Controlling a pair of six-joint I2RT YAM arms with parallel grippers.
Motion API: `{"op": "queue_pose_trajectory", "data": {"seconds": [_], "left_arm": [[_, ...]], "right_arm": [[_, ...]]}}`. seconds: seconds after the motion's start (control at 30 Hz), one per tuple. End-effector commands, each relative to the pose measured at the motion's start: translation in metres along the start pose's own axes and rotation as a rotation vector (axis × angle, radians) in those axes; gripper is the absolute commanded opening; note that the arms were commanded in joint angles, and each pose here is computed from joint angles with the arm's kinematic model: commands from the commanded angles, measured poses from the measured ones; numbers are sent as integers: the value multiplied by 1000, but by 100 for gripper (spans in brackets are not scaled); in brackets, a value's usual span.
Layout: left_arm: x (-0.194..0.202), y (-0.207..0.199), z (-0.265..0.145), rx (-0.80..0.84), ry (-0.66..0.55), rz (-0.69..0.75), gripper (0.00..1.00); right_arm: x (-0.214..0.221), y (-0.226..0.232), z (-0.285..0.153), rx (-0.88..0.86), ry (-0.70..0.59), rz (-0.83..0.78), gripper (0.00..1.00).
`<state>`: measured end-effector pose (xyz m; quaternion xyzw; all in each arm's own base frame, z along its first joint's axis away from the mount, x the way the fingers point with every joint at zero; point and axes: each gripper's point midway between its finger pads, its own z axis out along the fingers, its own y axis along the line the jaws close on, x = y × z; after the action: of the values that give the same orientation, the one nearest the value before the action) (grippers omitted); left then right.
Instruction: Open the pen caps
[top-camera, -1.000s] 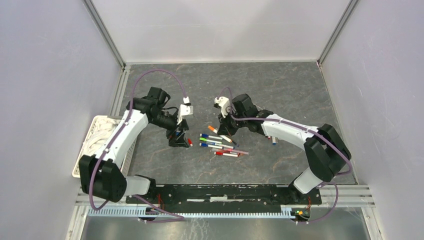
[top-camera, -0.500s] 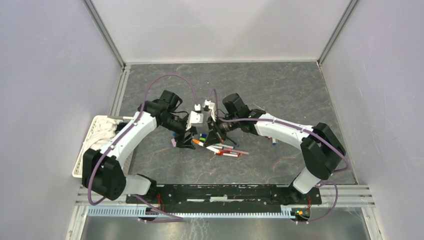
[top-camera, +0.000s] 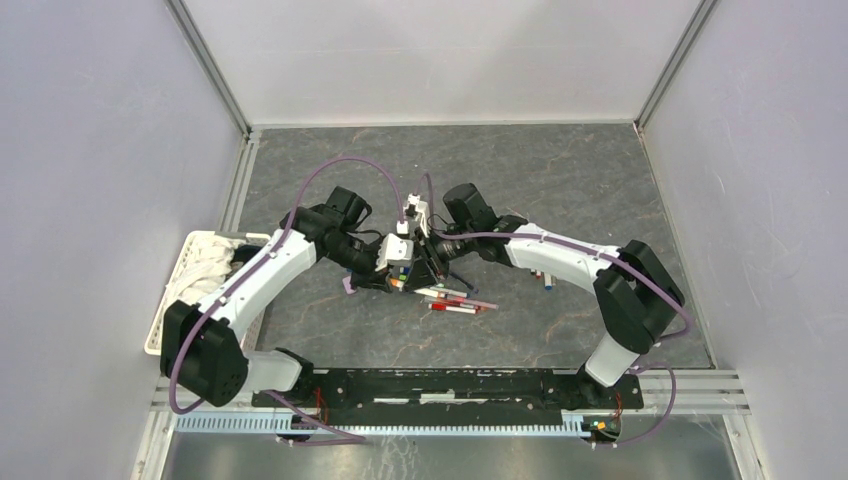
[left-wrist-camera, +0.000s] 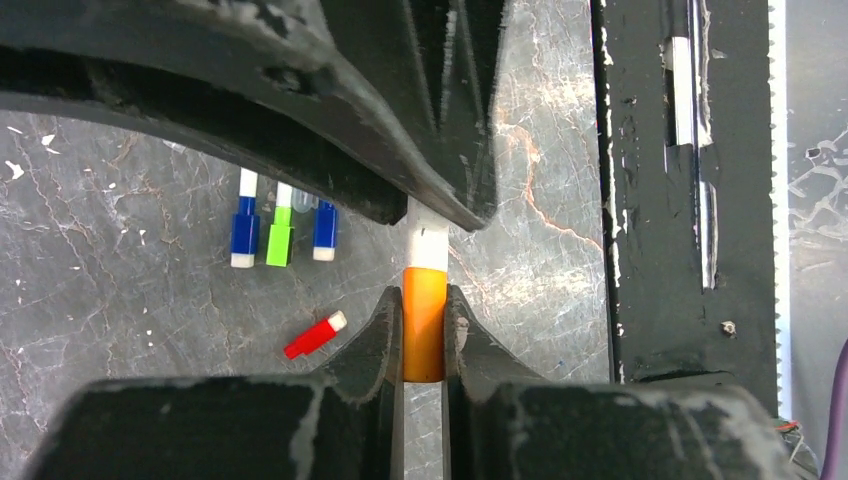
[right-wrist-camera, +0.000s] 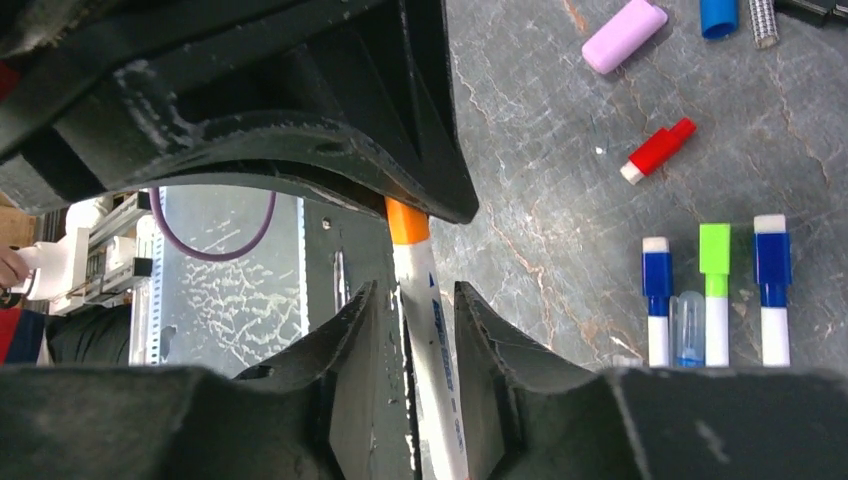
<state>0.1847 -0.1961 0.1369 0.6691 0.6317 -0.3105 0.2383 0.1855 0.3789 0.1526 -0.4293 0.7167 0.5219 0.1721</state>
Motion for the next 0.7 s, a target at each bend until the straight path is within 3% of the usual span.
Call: {"op": "queue_pose_trajectory", "data": {"seconds": [0.0,0.13,0.27,0.37,0.47,0.67], "left_arm": [[-15,9,-5,-41,-36,65,2],[-18,9,-6,-45,-47,65,2],[-22,8,-8,-48,-59,73,2],[-21,10,-9,-56,-49,77,2],[-13,13,-9,-58,-7,76,2],[-1,31,-30,-115,32,88,2]], "right_arm": [[-9,8,6,-56,-43,10,41],[-9,13,10,-115,-60,13,42],[-7,14,12,-137,-52,18,35],[-1,16,10,-152,-44,13,22],[10,16,6,-147,-24,13,0],[42,-4,-23,-50,-33,67,0]]}}
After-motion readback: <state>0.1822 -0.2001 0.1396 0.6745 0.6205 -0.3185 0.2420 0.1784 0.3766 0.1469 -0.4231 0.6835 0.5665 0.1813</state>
